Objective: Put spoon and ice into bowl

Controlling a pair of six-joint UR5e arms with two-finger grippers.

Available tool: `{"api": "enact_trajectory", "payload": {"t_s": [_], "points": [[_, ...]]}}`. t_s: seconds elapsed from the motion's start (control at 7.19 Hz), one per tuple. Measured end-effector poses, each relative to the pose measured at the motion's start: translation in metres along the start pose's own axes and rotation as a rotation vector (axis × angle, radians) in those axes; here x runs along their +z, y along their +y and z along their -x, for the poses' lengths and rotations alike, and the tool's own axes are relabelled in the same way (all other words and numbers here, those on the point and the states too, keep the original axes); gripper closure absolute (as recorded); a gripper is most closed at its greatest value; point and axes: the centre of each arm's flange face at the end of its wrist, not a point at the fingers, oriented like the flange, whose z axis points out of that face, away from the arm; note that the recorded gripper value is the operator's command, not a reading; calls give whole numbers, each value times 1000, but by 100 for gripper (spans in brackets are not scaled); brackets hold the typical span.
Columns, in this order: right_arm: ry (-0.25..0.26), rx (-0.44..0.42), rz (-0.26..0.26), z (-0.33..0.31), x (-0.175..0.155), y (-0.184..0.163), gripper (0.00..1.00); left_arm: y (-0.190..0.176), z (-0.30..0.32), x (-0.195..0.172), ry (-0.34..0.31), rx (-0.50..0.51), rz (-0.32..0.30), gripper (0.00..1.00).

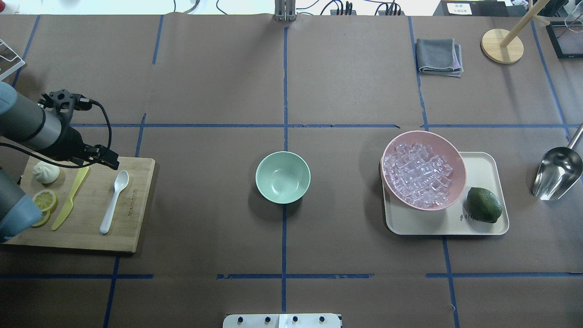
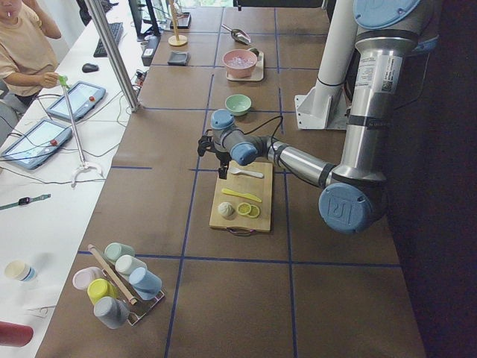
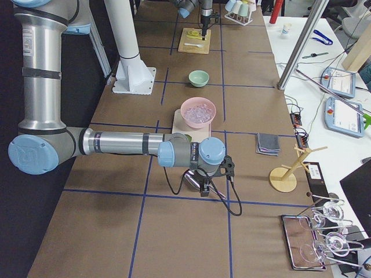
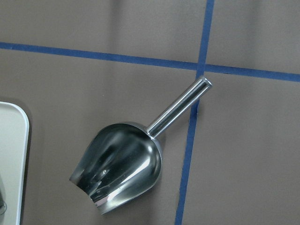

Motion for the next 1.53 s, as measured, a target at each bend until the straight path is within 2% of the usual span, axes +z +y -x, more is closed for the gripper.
{"api": "enact_trajectory", "payload": {"t_s": [0.42, 0.56, 0.83, 0.97, 1.11, 1.53], "points": [[-11, -24, 29, 12, 14, -4, 0, 30, -27, 33, -32, 33, 74, 12], [-19, -28, 37, 15, 17, -4, 0, 35, -30, 40, -34, 51, 89, 18], [-29, -33, 47, 19, 22, -5, 0, 40, -36, 42, -30, 75, 99, 80], [-30, -34, 49, 19, 23, -5, 0, 40, -37, 41, -27, 79, 99, 91], [-30, -33, 51, 19, 24, -5, 0, 41, -36, 42, -29, 78, 101, 100], [-32, -25, 59, 15, 28, -4, 0, 40, -37, 39, -41, 64, 112, 100]]}}
